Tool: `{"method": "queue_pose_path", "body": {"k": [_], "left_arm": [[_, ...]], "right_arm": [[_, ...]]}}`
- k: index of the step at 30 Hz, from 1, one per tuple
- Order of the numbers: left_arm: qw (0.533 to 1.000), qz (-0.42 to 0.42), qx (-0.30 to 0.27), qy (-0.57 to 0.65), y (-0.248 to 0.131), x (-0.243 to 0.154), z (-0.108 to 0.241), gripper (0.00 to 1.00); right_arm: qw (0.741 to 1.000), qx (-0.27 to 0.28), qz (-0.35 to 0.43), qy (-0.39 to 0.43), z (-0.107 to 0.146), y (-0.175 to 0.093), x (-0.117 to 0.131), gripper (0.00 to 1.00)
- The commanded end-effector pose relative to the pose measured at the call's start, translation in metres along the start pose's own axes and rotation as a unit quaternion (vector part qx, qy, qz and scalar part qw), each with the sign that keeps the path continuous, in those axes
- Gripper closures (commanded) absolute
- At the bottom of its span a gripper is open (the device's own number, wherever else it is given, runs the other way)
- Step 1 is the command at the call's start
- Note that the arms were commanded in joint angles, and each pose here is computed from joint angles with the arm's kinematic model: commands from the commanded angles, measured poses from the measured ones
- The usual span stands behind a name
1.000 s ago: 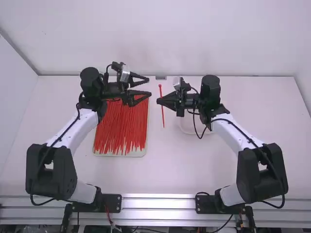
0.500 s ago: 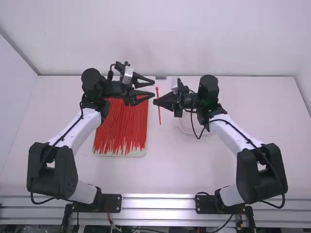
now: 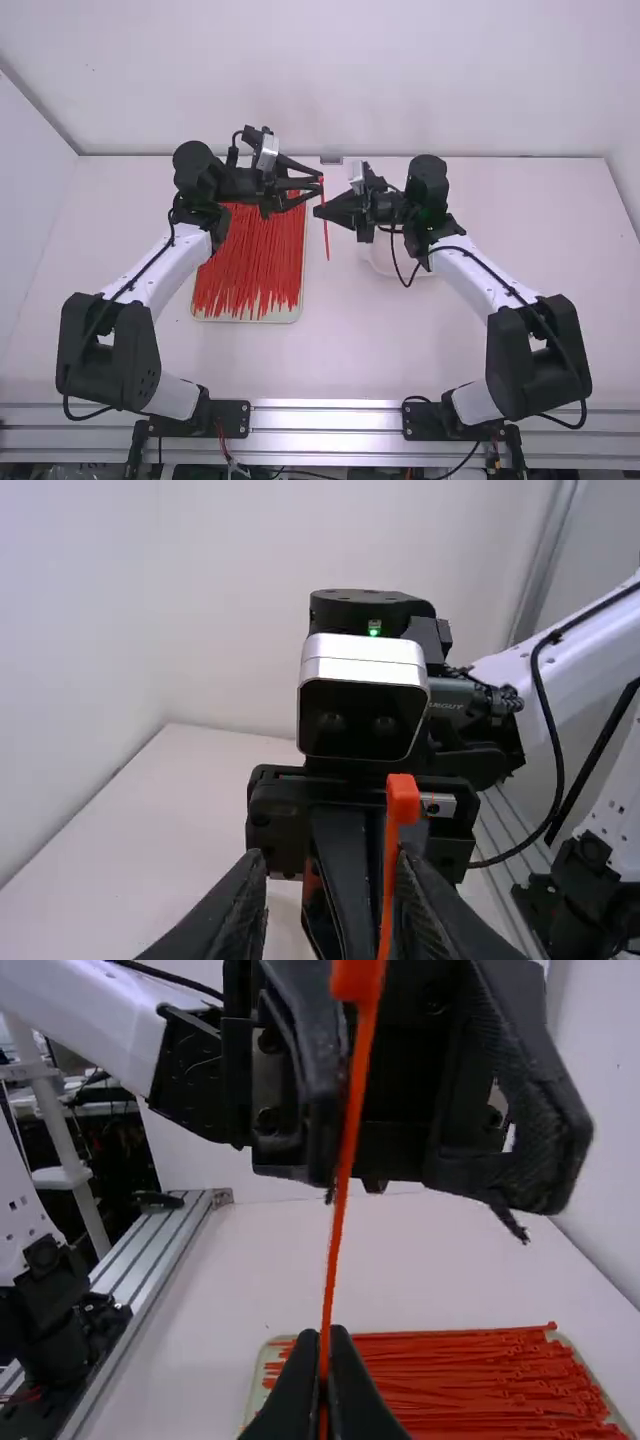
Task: Fasten the cable tie
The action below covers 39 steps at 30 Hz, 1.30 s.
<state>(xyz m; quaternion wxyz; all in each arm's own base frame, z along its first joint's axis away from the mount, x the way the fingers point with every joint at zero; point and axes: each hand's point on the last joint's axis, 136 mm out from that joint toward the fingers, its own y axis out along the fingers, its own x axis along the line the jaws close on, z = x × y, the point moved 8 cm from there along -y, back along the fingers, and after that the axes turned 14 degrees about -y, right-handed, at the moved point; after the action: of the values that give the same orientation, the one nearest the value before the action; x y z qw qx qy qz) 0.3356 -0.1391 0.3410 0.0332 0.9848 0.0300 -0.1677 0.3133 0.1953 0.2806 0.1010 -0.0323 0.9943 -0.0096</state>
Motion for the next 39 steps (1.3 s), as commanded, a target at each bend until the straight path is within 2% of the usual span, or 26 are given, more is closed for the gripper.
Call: {"method": "queue_pose_path", "body": {"k": [1,8,11,14,25,26,27,28,29,30,32,34,36,39], "left_arm": [[1.0,0.006,-0.004,0.017,0.005,-0.005,-0.011,0.71],[1.0,0.012,-0.001,0.019,0.007,-0.007,-0.011,0.77],[1.0,0.013,0.0,0.018,0.008,-0.007,-0.01,0.91],[1.0,0.011,-0.002,0.017,0.007,-0.007,-0.011,0.97],[1.0,0.002,-0.013,0.011,0.007,-0.007,-0.016,0.98],[1.0,0.002,-0.013,0.01,0.008,-0.007,-0.017,0.98],[1.0,0.002,-0.012,0.01,0.008,-0.007,-0.018,0.98],[1.0,0.003,-0.013,0.012,0.008,-0.008,-0.022,0.98],[1.0,0.003,-0.015,0.014,0.008,-0.009,-0.026,0.98],[1.0,0.003,-0.015,0.014,0.008,-0.009,-0.027,0.98],[1.0,0.006,-0.018,0.013,0.009,-0.013,-0.038,0.98],[1.0,0.006,-0.018,0.012,0.009,-0.015,-0.046,0.98],[1.0,0.005,-0.017,0.007,0.01,-0.018,-0.057,0.98],[1.0,0.0,-0.018,-0.003,0.011,-0.02,-0.07,0.98]], "right_arm": [[1.0,-0.006,-0.007,-0.011,-0.009,0.003,-0.004,1.0],[1.0,-0.006,-0.009,-0.012,-0.009,0.004,-0.003,1.0],[1.0,-0.006,-0.006,-0.011,-0.009,0.002,-0.004,1.0],[1.0,-0.006,-0.006,-0.011,-0.009,0.002,-0.004,1.0],[1.0,-0.005,-0.003,-0.011,-0.008,0.0,-0.005,0.98],[1.0,-0.004,-0.003,-0.01,-0.008,0.0,-0.005,0.89],[1.0,-0.004,-0.002,-0.008,-0.008,-0.001,-0.005,0.84],[1.0,-0.002,0.002,-0.003,-0.006,-0.003,-0.006,0.68],[1.0,0.0,0.003,0.004,-0.005,-0.004,-0.006,0.57],[1.0,0.001,0.003,0.006,-0.004,-0.005,-0.006,0.56],[1.0,0.005,0.005,0.014,0.0,-0.007,-0.006,0.44],[1.0,0.008,0.006,0.011,0.003,-0.009,-0.005,0.42],[1.0,0.015,0.005,0.011,0.009,-0.01,-0.004,0.34],[1.0,0.02,0.002,0.014,0.013,-0.01,-0.001,0.32]]}}
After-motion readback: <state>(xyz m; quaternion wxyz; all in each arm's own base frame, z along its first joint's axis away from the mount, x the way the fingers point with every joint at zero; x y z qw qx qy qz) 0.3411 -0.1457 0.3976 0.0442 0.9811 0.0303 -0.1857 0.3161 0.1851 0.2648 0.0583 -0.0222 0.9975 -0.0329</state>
